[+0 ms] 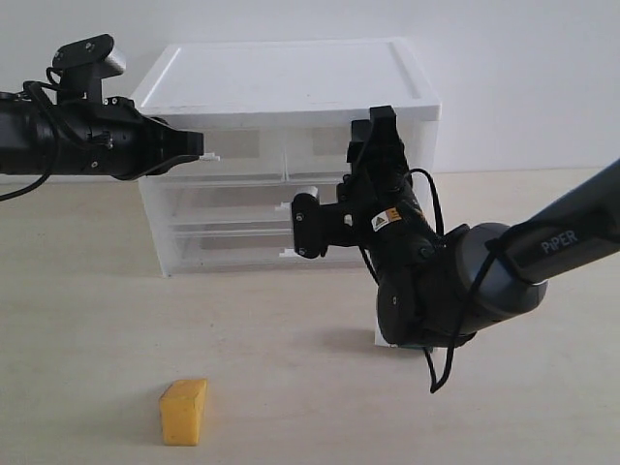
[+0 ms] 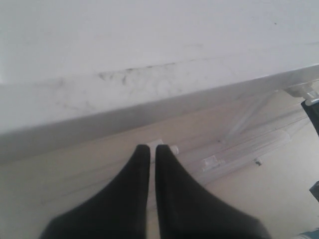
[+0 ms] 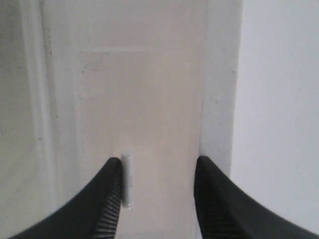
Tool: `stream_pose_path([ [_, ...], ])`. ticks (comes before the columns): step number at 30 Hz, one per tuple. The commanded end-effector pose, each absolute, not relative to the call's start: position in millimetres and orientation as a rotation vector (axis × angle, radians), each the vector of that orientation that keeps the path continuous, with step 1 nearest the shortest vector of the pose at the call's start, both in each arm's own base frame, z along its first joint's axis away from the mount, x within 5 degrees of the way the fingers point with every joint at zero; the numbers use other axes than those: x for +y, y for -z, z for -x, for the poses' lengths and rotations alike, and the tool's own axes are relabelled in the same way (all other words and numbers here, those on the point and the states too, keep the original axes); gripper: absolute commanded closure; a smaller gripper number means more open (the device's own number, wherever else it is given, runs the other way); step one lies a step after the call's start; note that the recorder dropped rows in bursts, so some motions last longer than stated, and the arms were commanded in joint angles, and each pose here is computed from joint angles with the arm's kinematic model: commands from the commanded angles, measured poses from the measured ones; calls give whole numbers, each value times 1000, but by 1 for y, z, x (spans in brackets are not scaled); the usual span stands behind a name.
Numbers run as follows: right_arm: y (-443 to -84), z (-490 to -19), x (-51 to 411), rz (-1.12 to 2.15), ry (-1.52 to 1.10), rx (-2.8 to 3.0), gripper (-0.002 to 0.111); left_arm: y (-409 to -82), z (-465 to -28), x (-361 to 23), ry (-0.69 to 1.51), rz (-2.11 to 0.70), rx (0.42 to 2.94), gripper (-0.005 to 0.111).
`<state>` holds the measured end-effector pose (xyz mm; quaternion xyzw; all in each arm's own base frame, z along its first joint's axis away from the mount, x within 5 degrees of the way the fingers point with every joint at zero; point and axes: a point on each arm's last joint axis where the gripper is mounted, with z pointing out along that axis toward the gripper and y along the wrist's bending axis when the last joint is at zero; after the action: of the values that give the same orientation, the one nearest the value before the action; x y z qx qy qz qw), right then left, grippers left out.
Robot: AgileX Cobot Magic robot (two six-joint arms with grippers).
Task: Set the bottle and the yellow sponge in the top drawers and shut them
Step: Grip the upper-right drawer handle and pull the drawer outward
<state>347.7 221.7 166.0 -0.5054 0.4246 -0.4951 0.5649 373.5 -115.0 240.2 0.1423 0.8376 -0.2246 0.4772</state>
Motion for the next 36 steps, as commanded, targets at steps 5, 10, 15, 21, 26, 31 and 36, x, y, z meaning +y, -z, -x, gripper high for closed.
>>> stream_pose_path([
  [5,-164,-356,210,1173,1186,1117,108,-240,-373,-116,559,-359,2043,103],
  [10,-163,-355,208,1157,1190,1133,108,-240,-373,-116,554,-367,2041,103],
  [15,-163,-354,208,1145,1195,1146,108,-240,-373,-116,554,-367,2041,103],
  [21,-163,-351,212,1140,1187,1151,108,-240,-373,-116,554,-367,2041,103],
  [26,-166,-348,213,1113,1216,1142,108,-240,-373,-116,554,-367,2041,103],
  [31,-158,-338,214,1155,1207,1110,108,-240,-373,-116,547,-378,2037,103],
  [36,-149,-330,212,1198,1185,1107,108,-240,-373,-116,542,-381,2037,103],
])
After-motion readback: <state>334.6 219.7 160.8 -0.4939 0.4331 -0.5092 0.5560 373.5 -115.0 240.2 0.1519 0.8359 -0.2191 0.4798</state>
